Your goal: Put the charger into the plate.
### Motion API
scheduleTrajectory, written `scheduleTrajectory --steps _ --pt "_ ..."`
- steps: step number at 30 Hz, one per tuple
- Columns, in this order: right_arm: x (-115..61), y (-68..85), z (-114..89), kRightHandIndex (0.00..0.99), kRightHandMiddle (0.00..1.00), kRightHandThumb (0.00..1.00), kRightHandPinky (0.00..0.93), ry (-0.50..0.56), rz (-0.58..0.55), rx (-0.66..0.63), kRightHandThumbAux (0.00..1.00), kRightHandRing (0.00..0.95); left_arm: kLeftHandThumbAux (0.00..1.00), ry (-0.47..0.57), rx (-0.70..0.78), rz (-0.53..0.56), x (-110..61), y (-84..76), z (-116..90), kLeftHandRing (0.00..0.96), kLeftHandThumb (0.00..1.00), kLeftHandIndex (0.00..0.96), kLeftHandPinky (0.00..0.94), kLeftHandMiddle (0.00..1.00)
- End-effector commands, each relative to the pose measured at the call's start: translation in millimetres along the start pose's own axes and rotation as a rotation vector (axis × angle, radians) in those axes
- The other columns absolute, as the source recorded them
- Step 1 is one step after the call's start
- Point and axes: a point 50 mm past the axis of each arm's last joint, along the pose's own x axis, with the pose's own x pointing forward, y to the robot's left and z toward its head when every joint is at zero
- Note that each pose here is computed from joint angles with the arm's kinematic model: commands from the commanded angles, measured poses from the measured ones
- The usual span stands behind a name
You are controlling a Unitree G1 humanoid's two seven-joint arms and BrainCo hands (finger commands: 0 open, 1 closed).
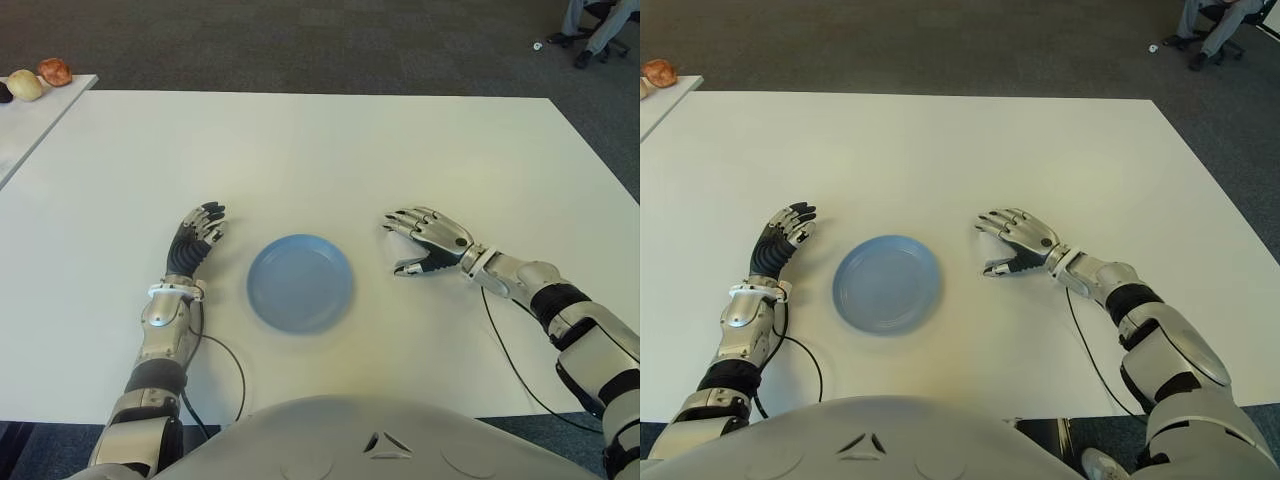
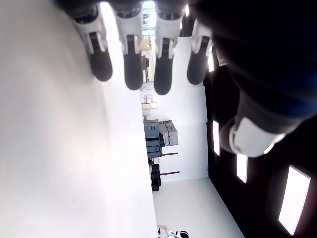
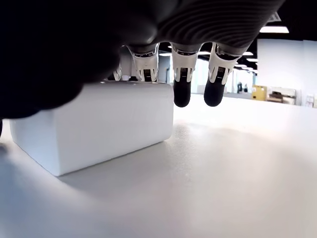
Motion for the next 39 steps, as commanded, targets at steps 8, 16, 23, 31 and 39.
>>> scheduleTrajectory --steps 8,16,23,31,39 --pt "-10.6 12.4 3.3 0.000 0.001 0.198 0.166 0.019 0.075 0.085 0.328 0.101 0.601 0.234 -0.060 -0.004 -33.3 -8.6 -42.7 0.199 0.000 0.205 0.181 0.225" --pt "-10.3 13.0 4.3 0.000 0.000 0.205 0.181 0.018 0.072 0.088 0.319 0.107 0.603 0.237 -0.067 -0.004 -33.0 -8.4 -43.1 0.204 0.000 0.208 0.194 0.226" --pt "-10.0 12.7 5.2 0.000 0.025 0.202 0.277 0.007 0.064 0.071 0.319 0.142 0.596 0.231 -0.063 -0.004 -33.4 -7.6 -42.6 0.210 0.000 0.213 0.198 0.233" --pt "-8.7 14.0 3.2 0.246 0.415 0.187 0.505 -0.015 0.047 -0.039 0.368 0.436 0.599 0.227 -0.062 -0.003 -33.4 -7.8 -42.1 0.213 0.000 0.212 0.201 0.237" --pt "-11.6 19.6 5.1 0.474 0.779 0.575 0.843 -0.022 -0.182 -0.139 0.667 0.791 0.608 0.229 -0.071 0.003 -33.5 -7.7 -42.2 0.207 0.000 0.211 0.186 0.232"
